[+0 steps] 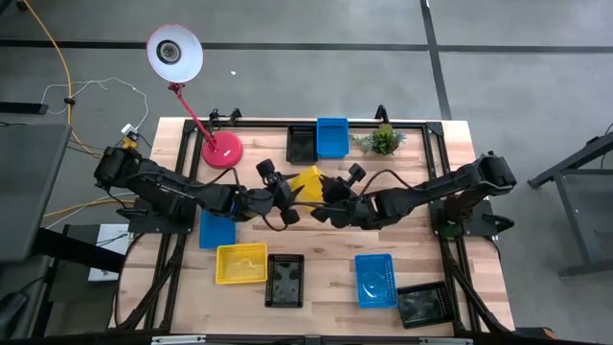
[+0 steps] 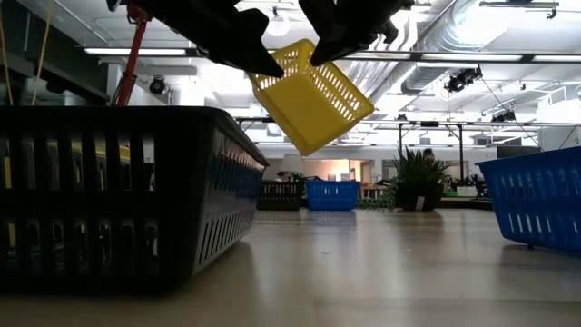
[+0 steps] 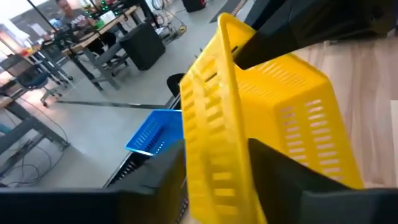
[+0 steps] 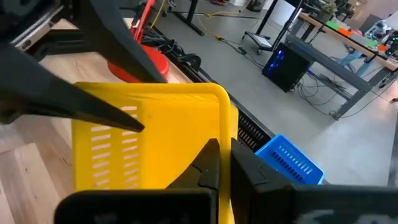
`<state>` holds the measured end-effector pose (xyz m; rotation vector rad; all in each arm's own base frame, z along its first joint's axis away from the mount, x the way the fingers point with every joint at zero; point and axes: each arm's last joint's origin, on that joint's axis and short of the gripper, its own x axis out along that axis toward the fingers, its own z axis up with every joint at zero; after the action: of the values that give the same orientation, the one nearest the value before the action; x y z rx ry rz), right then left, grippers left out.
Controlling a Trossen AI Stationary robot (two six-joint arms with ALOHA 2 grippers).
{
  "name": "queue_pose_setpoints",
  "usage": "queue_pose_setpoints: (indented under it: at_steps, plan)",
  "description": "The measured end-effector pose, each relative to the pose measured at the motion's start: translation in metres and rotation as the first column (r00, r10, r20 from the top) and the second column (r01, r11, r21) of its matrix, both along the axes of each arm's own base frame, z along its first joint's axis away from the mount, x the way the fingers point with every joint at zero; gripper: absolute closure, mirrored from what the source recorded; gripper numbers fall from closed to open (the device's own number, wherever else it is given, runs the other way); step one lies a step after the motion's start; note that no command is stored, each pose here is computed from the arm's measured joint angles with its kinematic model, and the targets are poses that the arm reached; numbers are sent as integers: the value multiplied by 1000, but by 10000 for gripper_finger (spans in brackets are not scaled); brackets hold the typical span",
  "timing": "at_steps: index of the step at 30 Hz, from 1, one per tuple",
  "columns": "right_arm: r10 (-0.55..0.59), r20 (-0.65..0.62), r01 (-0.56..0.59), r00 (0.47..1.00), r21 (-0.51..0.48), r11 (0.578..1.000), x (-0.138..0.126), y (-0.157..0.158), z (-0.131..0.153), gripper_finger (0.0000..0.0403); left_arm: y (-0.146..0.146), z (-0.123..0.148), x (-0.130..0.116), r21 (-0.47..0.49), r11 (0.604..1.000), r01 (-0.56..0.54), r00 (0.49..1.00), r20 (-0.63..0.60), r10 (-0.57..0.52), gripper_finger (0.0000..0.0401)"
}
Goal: Stack baskets by color
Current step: Stack the right yellow bin on the left stacked yellow bins
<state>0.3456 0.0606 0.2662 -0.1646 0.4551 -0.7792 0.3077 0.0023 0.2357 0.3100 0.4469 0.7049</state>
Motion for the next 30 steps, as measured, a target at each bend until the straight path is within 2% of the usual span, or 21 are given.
queue_pose_setpoints:
  at_steps: [4, 6, 10, 17, 21, 26, 30]
  plan:
    - [15, -15, -15, 1000, -5, 1000, 0, 0, 0, 403, 1, -1, 0, 6, 1000, 4, 1000, -16, -3, 363]
    - [24, -24, -24, 999, -8, 1000, 0, 0, 0, 399, 1, -1, -1, 16, 1000, 4, 1000, -30, -3, 388]
    - [48, -30, -49, 998, -10, 999, -3, 2, 4, 361, 2, -3, -2, 34, 999, -23, 998, -59, 24, 397]
    - [64, 28, -62, 998, -55, 997, -28, 16, 37, 228, 5, 2, -15, 63, 994, -91, 989, -112, 98, 400]
    - [76, 46, -72, 996, -70, 995, -55, 26, 56, 172, 6, 15, -29, 36, 993, -114, 989, -94, 116, 401]
    - [34, 54, -32, 998, -41, 999, -93, 31, 66, 154, 2, 35, -58, -46, 992, -113, 993, -50, 111, 401]
    - [-14, 49, 12, 999, 24, 1000, -120, 29, 63, 154, -13, 43, -90, -222, 974, -48, 998, -51, 38, 401]
